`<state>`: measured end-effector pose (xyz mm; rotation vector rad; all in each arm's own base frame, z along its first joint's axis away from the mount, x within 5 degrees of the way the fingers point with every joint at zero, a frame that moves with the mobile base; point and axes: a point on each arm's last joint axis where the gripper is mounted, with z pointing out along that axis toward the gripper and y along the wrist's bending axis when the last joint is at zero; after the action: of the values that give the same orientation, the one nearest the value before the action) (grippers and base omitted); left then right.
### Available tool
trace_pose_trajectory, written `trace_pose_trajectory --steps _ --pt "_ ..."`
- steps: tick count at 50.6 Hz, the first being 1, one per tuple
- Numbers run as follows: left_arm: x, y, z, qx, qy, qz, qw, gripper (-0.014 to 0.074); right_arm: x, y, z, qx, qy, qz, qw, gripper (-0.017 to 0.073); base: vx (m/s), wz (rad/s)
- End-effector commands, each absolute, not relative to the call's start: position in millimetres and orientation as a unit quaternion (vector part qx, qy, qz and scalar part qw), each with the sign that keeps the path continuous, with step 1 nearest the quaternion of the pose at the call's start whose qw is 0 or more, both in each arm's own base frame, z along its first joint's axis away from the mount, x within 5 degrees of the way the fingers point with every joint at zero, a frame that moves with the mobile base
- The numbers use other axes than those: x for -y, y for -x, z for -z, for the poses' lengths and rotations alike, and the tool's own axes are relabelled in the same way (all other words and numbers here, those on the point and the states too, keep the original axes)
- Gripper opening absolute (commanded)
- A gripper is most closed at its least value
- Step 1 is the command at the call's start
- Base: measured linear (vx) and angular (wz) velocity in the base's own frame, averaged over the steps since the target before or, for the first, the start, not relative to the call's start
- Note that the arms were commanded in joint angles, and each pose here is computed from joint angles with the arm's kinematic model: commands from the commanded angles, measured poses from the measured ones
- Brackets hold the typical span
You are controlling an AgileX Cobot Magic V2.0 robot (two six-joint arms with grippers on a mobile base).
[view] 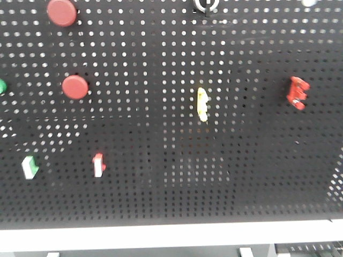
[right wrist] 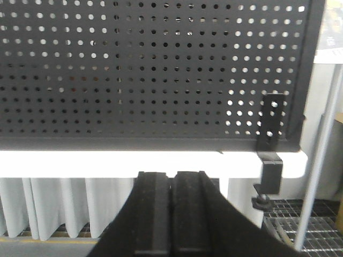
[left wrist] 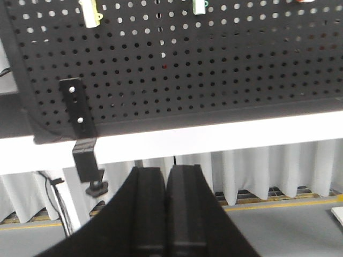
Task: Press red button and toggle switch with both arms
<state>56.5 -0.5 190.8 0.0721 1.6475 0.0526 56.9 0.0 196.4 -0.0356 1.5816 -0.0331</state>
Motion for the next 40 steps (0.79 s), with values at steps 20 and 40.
trace_pose_trajectory --steps 20,40 --pt "0.7 -57.4 -188.1 -0.713 -0.028 -0.019 0.7 0.0002 0.2 -56.0 -201.2 -0.678 0.019 0.023 0.734 0.0 0.14 0.02" --pt "0.7 -57.4 -188.1 -0.713 -0.028 -0.019 0.7 0.0002 0.2 -56.0 -201.2 -0.678 0.019 0.023 0.734 0.0 0.07 0.01"
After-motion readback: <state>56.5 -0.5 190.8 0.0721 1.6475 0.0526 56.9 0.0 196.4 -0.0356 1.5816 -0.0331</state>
